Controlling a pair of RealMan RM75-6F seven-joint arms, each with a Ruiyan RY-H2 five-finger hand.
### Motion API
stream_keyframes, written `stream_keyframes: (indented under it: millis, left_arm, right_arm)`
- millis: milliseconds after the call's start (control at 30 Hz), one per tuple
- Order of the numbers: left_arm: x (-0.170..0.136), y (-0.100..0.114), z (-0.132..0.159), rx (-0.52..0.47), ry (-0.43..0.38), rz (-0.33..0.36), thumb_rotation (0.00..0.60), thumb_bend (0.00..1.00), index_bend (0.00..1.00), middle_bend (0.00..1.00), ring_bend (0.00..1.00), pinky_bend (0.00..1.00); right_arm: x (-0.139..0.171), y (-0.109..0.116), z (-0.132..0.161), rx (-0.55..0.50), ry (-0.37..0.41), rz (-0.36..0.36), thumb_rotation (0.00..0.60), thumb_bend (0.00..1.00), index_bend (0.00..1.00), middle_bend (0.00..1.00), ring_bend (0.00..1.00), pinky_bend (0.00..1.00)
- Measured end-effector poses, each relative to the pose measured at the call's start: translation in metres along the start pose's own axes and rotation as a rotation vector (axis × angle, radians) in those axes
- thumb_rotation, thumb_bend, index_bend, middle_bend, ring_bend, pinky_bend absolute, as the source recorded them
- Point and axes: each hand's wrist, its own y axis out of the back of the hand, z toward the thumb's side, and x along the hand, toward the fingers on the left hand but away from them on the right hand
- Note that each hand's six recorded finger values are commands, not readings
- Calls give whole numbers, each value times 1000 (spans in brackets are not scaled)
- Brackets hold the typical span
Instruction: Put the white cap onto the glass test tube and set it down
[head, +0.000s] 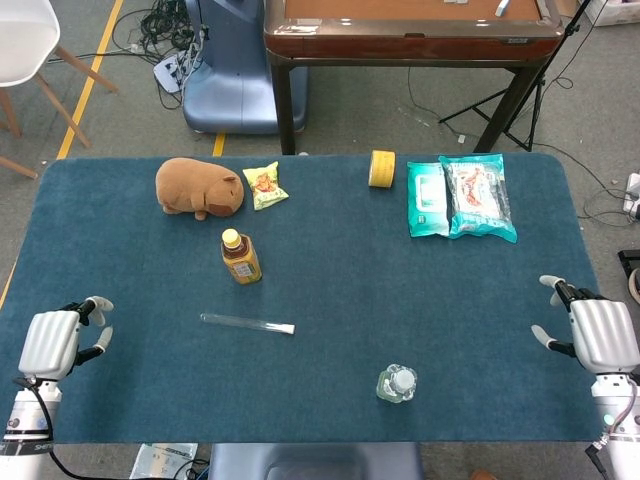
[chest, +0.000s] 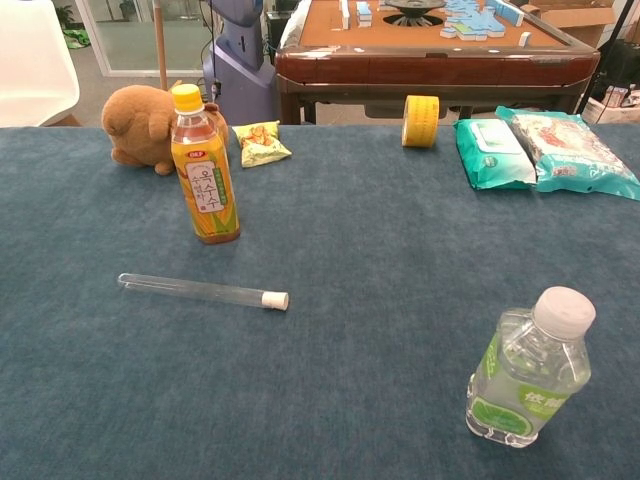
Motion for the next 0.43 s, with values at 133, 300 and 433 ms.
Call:
stream_keyframes:
  millis: [133, 300, 433]
  left_arm:
    - [-7, -5, 1, 16, 10, -18, 600, 333, 418, 546, 513, 618]
    - [-9, -4, 2, 7, 9, -11, 600, 333, 422, 545, 513, 617]
    - [-12, -2, 1, 2, 15, -5, 600, 333, 427, 545, 513, 617]
  right_arm:
    - [1, -2, 2, -8, 10, 10, 600, 168, 276, 476, 477, 602]
    - [1, -3, 11, -18, 41, 21, 600, 168, 276, 476, 476, 602]
    - [0, -3, 14, -18, 54, 19, 600, 168, 275, 476, 476, 602]
